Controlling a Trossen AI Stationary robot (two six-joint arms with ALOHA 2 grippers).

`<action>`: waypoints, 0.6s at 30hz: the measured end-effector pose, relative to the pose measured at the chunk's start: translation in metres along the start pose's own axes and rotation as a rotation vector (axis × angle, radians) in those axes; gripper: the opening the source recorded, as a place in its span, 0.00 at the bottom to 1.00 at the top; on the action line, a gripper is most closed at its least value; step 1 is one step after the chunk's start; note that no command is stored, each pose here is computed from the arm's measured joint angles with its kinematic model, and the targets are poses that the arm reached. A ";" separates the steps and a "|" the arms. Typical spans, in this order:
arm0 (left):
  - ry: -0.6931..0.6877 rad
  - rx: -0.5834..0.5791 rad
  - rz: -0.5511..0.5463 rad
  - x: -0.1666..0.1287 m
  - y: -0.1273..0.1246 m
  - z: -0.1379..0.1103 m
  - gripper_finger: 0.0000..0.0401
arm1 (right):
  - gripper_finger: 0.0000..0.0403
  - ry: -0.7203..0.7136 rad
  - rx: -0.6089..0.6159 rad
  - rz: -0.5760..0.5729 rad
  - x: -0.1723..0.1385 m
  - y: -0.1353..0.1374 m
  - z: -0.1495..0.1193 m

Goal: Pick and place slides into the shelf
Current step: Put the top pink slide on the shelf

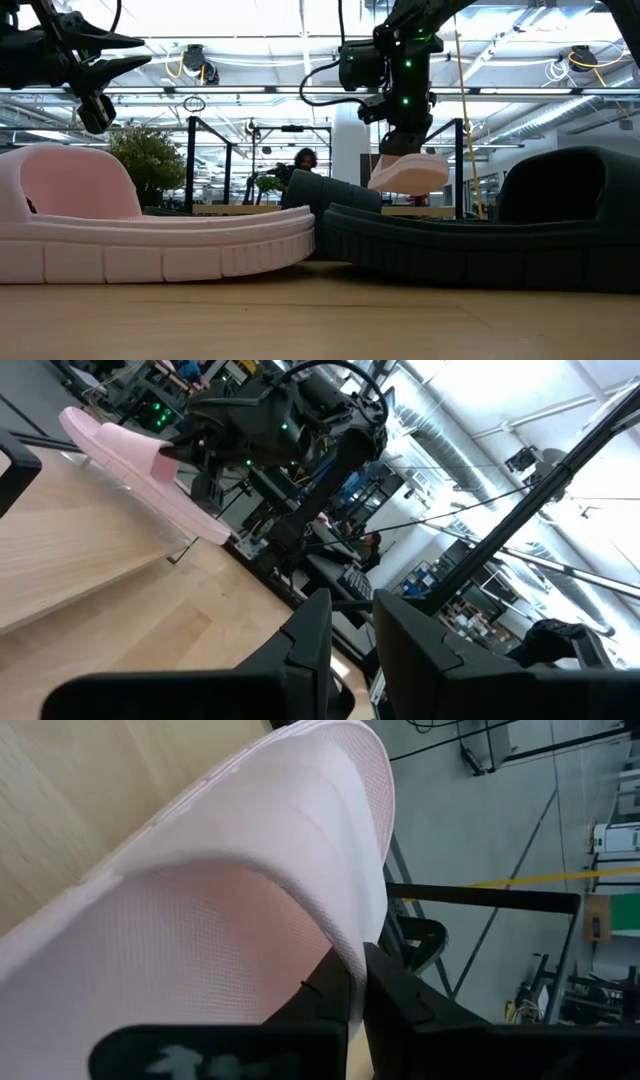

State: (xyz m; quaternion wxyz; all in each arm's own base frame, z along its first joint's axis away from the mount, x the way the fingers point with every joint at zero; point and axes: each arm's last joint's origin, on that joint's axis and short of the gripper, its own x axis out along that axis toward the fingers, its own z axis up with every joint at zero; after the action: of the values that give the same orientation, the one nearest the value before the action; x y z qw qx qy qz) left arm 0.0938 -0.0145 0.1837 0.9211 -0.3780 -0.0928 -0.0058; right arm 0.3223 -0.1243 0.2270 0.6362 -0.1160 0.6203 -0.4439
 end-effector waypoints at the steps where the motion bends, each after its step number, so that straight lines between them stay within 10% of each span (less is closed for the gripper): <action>1: 0.000 0.000 0.000 0.000 0.000 0.000 0.18 | 0.01 0.000 0.000 0.000 0.000 0.000 0.000; 18: 0.001 0.000 0.001 0.000 0.000 0.000 0.18 | 0.01 0.061 -0.012 -0.016 0.020 0.018 -0.021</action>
State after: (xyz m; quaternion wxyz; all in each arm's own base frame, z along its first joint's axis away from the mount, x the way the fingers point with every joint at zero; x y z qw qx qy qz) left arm 0.0938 -0.0146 0.1836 0.9212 -0.3779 -0.0922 -0.0057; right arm 0.3073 -0.1197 0.1966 0.6129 -0.1112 0.6411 -0.4484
